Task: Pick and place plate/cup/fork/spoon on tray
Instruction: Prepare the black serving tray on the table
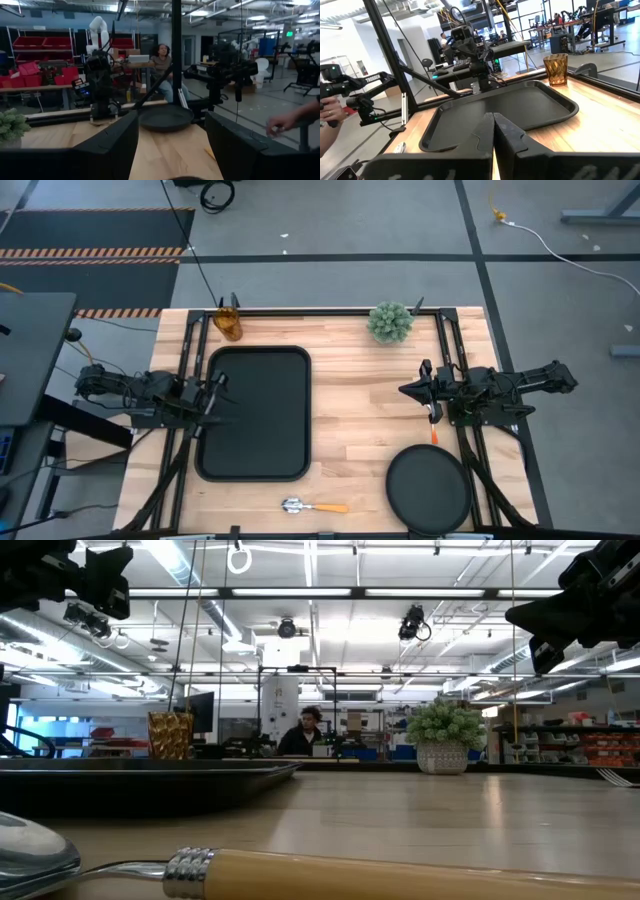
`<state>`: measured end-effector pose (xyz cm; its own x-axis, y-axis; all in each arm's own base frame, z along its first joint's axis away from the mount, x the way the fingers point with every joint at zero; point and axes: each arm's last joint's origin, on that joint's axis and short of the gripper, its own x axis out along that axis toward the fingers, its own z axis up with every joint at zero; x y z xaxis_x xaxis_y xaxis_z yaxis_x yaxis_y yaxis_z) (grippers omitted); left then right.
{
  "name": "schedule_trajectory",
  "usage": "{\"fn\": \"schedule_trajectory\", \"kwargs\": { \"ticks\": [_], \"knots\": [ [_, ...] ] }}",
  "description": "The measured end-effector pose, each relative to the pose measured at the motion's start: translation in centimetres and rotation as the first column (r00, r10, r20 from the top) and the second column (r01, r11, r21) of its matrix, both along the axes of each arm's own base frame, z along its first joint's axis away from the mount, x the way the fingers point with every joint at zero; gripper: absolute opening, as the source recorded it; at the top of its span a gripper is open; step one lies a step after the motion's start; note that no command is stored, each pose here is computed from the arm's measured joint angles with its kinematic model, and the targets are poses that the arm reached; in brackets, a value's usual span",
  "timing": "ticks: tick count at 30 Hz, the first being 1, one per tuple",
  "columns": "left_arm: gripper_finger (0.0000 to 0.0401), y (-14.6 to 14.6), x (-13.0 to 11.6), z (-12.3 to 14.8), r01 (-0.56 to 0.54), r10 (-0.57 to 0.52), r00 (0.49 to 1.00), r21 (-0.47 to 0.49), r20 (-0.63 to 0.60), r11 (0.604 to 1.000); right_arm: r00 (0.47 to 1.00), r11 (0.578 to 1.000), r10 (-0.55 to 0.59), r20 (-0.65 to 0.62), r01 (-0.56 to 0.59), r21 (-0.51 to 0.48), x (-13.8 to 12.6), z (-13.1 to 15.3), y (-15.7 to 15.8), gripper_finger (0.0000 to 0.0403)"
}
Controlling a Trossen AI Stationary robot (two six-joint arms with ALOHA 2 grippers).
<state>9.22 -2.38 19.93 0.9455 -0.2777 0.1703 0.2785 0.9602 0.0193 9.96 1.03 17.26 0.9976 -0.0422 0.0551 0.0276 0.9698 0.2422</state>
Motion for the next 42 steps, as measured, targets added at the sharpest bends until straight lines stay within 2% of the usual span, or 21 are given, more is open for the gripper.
{"fn": "schedule_trajectory", "kwargs": {
  "ticks": [4,7,12,16,19,22,26,28,32,36,42],
  "knots": [
    [0.0233,0.0,0.1,0.2,-0.022,0.018,0.999,0.090,0.043,0.996,1.000,1.000,0.000,0.000,0.000,0.000,0.0,0.0,0.0,0.0009],
    [0.0233,-0.1,0.3,0.8,-0.030,0.019,0.994,0.091,0.110,0.995,1.000,1.000,0.000,0.000,0.000,0.000,0.0,0.0,0.0,0.0009],
    [0.0233,-0.5,1.5,0.8,0.008,-0.015,0.996,0.080,0.089,0.997,1.000,1.000,-0.001,0.000,0.001,0.000,0.0,0.0,0.0,0.0009],
    [0.0233,-0.5,2.9,0.9,-0.106,0.108,0.992,-0.035,0.068,0.994,1.000,1.000,-0.001,0.000,0.001,0.000,0.0,0.0,0.0,0.0009],
    [0.0233,-0.3,4.1,1.0,-0.255,0.257,0.966,-0.121,-0.002,0.959,1.000,1.000,-0.001,0.000,0.001,0.000,0.0,0.0,0.0,0.0009],
    [0.0233,-0.2,5.3,1.1,-0.383,0.371,0.923,-0.156,-0.100,0.911,1.000,1.000,-0.001,0.000,0.001,0.000,0.0,0.0,0.0,0.0009],
    [0.0233,-0.1,7.1,0.8,-0.483,0.444,0.852,-0.088,-0.277,0.871,1.000,1.000,-0.002,0.000,0.002,0.000,0.0,0.0,0.0,0.0009],
    [0.0233,0.4,8.2,1.0,-0.543,0.479,0.787,-0.068,-0.390,0.837,1.000,1.000,-0.002,0.000,0.002,0.000,0.0,0.0,0.0,0.0009],
    [0.0233,1.5,10.3,1.1,-0.636,0.530,0.621,0.024,-0.578,0.771,1.000,1.000,-0.003,0.000,0.003,0.000,0.0,0.0,0.0,0.0009],
    [0.0233,2.8,13.0,1.3,-0.687,0.567,0.500,0.098,-0.655,0.720,1.000,1.000,-0.004,0.000,0.004,0.000,0.0,0.0,0.0,0.0009],
    [0.0233,4.2,17.3,0.5,-0.732,0.577,0.423,0.112,-0.699,0.672,1.000,1.000,-0.003,0.000,0.003,0.000,0.0,0.0,0.0,0.0009]
  ]
}}
